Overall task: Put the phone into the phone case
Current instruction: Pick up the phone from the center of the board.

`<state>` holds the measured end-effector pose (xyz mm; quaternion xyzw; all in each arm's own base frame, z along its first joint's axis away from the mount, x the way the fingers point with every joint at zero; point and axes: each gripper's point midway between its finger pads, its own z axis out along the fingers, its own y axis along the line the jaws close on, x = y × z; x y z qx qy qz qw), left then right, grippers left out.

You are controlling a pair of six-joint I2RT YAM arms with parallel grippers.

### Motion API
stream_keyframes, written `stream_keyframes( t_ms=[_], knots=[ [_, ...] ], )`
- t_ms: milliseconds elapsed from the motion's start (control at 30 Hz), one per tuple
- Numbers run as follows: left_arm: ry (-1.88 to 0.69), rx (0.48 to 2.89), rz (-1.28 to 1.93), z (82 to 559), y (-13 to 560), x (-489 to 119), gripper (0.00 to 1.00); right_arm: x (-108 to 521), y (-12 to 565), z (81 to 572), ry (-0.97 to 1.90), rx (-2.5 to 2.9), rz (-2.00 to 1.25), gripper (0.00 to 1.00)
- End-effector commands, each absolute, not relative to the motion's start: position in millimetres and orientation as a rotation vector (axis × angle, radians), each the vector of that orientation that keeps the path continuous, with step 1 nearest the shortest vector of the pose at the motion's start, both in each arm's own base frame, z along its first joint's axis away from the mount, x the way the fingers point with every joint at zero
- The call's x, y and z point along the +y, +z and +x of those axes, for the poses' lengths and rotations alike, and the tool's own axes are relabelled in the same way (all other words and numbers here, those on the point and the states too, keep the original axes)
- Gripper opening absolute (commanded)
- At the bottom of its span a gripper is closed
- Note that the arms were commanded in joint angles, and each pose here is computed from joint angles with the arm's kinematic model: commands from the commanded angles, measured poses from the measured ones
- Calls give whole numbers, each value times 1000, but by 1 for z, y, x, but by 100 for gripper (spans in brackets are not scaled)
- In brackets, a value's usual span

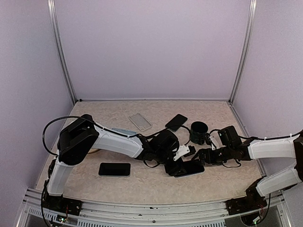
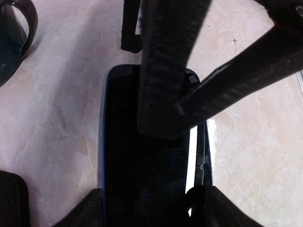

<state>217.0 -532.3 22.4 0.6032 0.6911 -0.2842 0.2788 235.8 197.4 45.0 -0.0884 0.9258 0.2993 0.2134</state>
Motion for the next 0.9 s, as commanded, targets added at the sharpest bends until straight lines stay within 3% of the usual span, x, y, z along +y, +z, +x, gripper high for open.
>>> stream_keyframes(
  t_ms=[0,67,167,367,867],
  knots=[
    [-733,1980,1695,202,-14,-507,52,199,51,236,817,2556,-268,100],
    [-736,1969,1692,202,-11,-507,51,199,51,236,813,2556,-272,100],
    [-732,1960,1690,203,-7,-507,70,199,52,236,813,2558,-271,100],
    [-713,1965,1682,205,2,-505,85,197,53,236,801,2557,-266,100],
    [-553,2063,1761,201,-22,-492,94,198,55,237,810,2553,-265,100]
  ],
)
